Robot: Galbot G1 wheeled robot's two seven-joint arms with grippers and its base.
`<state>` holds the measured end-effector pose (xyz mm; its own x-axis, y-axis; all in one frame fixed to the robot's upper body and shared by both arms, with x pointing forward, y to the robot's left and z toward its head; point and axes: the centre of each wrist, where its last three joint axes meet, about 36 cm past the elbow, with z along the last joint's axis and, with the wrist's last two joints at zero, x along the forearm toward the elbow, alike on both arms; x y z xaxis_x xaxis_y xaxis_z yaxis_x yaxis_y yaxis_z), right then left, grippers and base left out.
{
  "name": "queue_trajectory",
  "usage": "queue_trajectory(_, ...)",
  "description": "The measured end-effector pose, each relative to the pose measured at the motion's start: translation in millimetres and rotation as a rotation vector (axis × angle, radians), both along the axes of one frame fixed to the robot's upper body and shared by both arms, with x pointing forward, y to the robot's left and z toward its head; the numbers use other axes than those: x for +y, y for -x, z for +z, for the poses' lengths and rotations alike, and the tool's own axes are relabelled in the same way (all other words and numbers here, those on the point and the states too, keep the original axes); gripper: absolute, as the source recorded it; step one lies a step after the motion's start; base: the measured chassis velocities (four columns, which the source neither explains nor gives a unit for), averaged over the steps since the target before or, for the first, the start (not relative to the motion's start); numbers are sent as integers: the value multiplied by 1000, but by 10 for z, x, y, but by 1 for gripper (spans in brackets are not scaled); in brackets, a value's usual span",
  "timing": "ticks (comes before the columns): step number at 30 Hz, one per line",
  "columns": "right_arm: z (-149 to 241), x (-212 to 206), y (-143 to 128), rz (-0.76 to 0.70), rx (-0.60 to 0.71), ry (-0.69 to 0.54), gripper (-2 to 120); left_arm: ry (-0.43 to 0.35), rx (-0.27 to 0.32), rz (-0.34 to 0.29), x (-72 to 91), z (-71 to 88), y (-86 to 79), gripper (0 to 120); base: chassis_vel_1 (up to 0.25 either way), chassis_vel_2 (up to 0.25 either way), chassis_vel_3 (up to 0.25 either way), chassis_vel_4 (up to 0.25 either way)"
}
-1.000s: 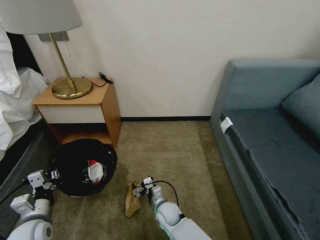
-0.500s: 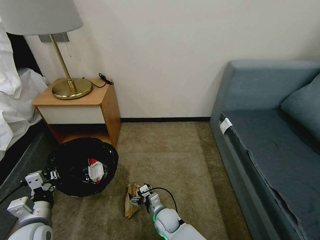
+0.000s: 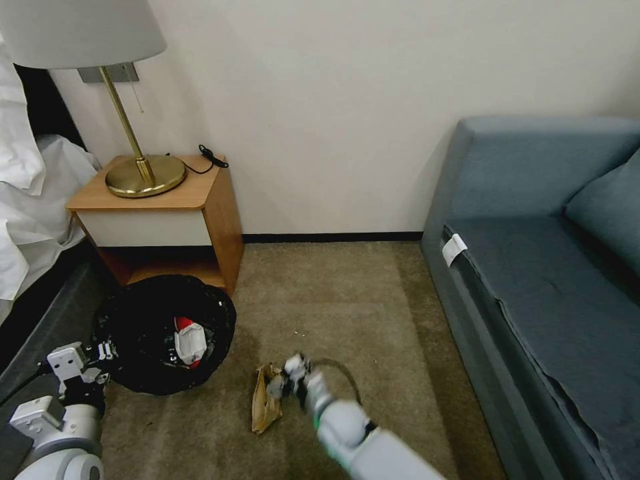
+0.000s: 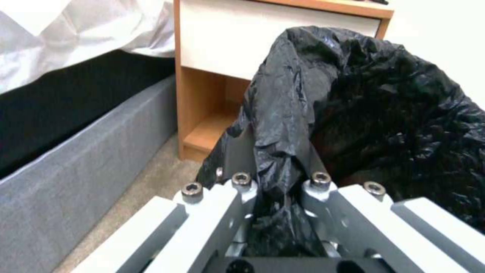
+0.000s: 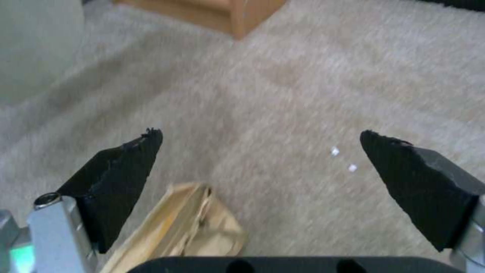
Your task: Pick up the trash bin, then pick up the garbage on the floor and place it into the trash bin.
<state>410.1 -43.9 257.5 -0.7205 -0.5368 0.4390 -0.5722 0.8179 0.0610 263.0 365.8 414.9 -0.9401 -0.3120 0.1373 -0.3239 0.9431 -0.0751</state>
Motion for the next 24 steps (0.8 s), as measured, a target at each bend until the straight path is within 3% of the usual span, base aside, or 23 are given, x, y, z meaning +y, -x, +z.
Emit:
queue_trajectory(7,102,-48,6,42,28,8,100,0,-2,-1,-1,16,-26,5,0,0,0,0)
queue_trajectory(13,176,25,56,127,135,1,100,-3,4,-1,-2,6,-43,5,0,0,0,0)
queue_trajectory(24,420,57,-177,328,273,50,100,-12,8,-15,-50,22,-90,5,0,0,0,0)
